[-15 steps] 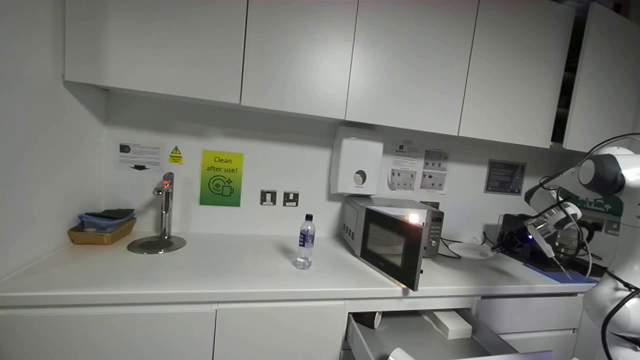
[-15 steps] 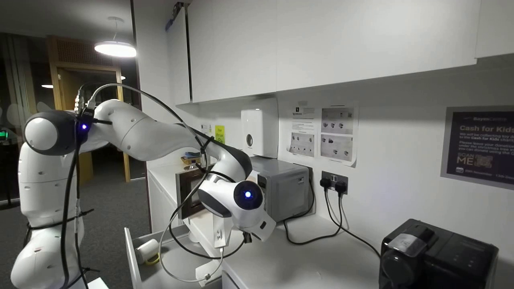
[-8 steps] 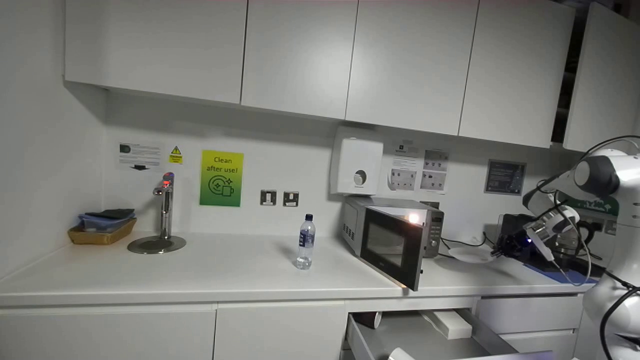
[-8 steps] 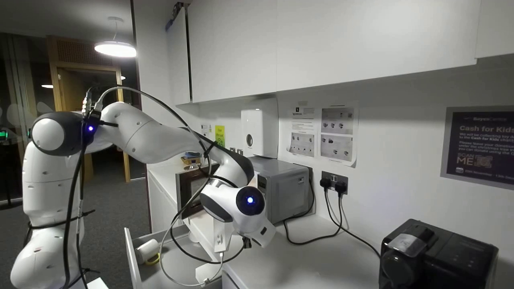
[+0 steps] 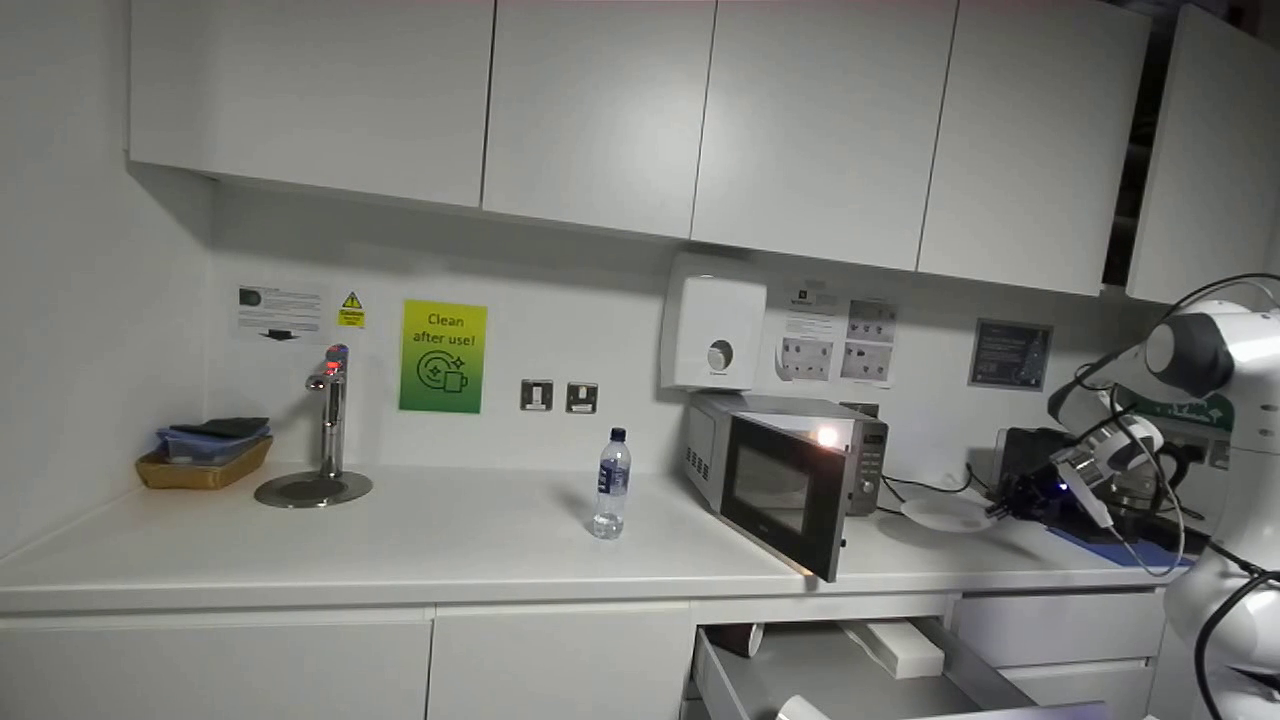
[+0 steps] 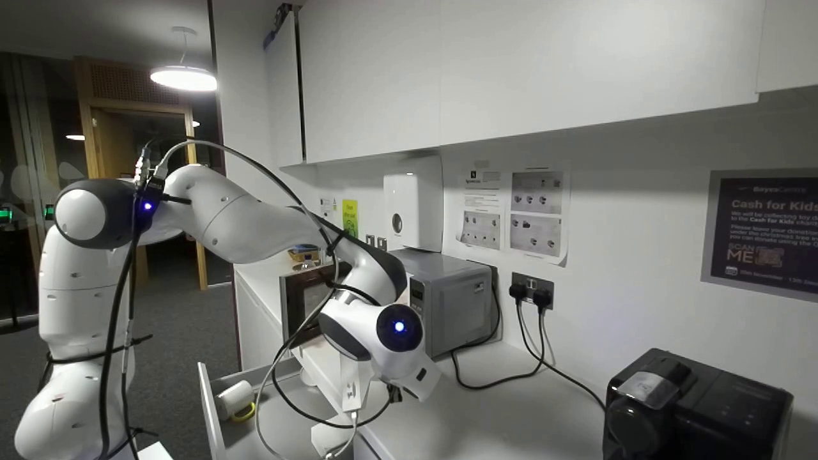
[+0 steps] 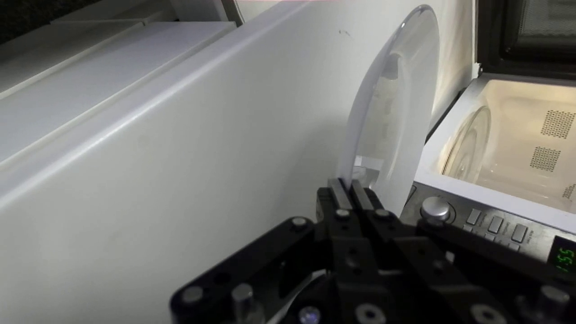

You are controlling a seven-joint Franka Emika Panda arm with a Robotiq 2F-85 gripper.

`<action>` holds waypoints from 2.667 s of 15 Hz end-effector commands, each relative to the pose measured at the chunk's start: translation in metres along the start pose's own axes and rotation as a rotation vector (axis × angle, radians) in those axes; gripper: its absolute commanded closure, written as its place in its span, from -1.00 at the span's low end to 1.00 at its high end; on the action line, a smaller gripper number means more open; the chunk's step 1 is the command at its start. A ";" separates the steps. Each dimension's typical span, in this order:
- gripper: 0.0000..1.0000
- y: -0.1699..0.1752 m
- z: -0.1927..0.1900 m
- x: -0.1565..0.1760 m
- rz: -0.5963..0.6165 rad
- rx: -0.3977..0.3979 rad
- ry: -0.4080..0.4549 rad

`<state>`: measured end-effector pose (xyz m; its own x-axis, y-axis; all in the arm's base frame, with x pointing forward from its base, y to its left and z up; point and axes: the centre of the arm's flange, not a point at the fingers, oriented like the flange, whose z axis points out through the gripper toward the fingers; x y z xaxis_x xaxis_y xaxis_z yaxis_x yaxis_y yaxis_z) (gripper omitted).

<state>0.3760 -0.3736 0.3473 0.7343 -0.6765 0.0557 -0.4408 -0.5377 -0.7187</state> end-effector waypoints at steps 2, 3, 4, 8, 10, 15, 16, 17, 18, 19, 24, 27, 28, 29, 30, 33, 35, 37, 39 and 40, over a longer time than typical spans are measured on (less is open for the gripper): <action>0.98 0.010 -0.008 0.011 -0.023 0.056 0.004; 0.98 0.013 -0.007 0.012 -0.019 0.060 0.005; 0.98 0.015 -0.005 0.013 -0.014 0.065 0.008; 0.98 0.022 0.000 0.018 0.010 0.087 0.009; 0.98 0.025 0.000 0.023 0.018 0.092 0.010; 0.98 0.035 -0.002 0.033 0.018 0.074 0.014; 0.98 0.038 -0.003 0.035 0.021 0.070 0.016; 0.98 0.040 -0.004 0.037 0.023 0.067 0.017; 0.98 0.042 -0.004 0.038 0.024 0.066 0.019; 0.98 0.044 -0.004 0.039 0.023 0.066 0.019; 0.98 0.054 0.000 0.041 0.023 0.071 0.007; 0.98 0.057 0.005 0.039 -0.004 0.083 -0.006; 0.98 0.059 0.006 0.038 -0.013 0.087 -0.009; 0.98 0.060 0.007 0.037 -0.028 0.092 -0.008; 0.98 0.061 0.008 0.037 -0.040 0.096 -0.008; 0.98 0.062 0.009 0.036 -0.076 0.105 -0.001; 0.98 0.062 0.009 0.037 -0.089 0.114 0.003; 0.98 0.063 0.010 0.038 -0.090 0.126 0.000; 0.98 0.064 0.010 0.039 -0.079 0.144 -0.012; 0.98 0.064 0.011 0.040 -0.073 0.152 -0.017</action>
<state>0.3782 -0.4184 0.2905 0.7678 -0.6337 0.0943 -0.3484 -0.5365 -0.7687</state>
